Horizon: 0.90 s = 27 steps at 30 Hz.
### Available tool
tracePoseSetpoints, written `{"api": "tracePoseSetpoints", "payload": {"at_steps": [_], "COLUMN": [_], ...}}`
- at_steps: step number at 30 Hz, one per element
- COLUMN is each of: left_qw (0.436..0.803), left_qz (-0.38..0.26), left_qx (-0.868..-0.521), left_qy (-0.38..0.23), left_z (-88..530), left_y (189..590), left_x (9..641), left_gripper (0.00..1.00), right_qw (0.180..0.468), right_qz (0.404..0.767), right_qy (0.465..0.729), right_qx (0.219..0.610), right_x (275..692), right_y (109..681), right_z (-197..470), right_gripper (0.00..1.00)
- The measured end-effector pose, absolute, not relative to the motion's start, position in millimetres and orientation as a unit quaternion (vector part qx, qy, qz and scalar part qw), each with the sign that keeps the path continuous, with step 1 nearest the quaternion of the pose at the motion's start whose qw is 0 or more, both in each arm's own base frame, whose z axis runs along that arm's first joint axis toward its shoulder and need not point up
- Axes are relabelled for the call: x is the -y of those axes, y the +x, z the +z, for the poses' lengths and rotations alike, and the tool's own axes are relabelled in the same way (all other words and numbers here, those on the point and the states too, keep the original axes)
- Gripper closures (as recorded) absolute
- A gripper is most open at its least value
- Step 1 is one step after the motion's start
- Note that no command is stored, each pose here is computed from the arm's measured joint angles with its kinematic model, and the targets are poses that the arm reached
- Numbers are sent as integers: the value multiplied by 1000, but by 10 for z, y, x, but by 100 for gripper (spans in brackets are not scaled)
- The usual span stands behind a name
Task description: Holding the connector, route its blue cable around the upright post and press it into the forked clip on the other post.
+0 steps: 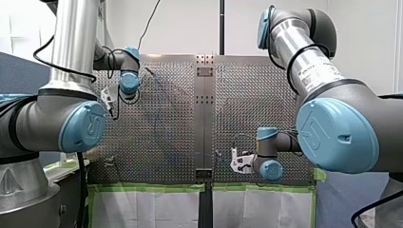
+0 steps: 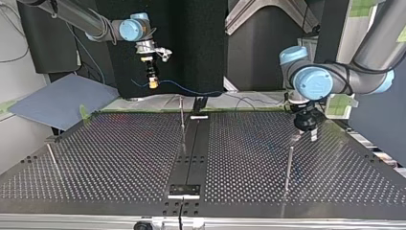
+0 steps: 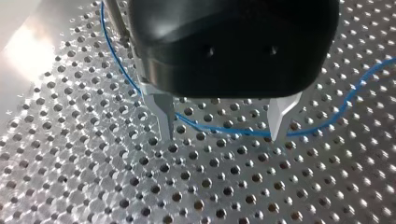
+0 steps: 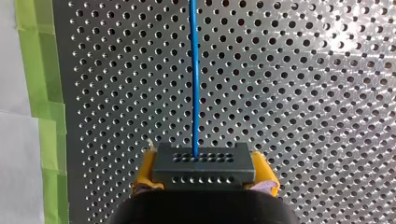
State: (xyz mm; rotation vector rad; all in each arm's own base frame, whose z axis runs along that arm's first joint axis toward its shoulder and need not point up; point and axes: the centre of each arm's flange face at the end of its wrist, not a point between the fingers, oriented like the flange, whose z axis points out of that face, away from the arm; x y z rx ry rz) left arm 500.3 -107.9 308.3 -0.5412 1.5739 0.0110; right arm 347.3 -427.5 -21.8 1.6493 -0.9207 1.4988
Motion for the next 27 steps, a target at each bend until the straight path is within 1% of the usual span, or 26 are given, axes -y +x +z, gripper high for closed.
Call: {"api": "tracePoseSetpoints", "payload": {"at_steps": [3,6,18,27], "left_qw": [668,672,704,729], "left_qz": [21,30,34,34], "left_qx": [-705,-704,-688,-671], "left_qy": [-236,-228,-174,-129], "left_z": [3138,3302,4144,4787], "left_y": [4902,4866,4768,4590], "left_x": [1035,1010,1051,1141], "left_gripper": [2,2,2,2], "right_qw": [357,356,353,352], "right_qz": [582,584,586,587], "right_qy": [638,636,634,633], "right_qx": [357,358,361,362], "right_x": [4276,4280,4279,4285], "right_y": [3473,3475,3476,3477], "right_z": [-217,-213,-212,-209], "right_gripper": [100,100,100,100]}}
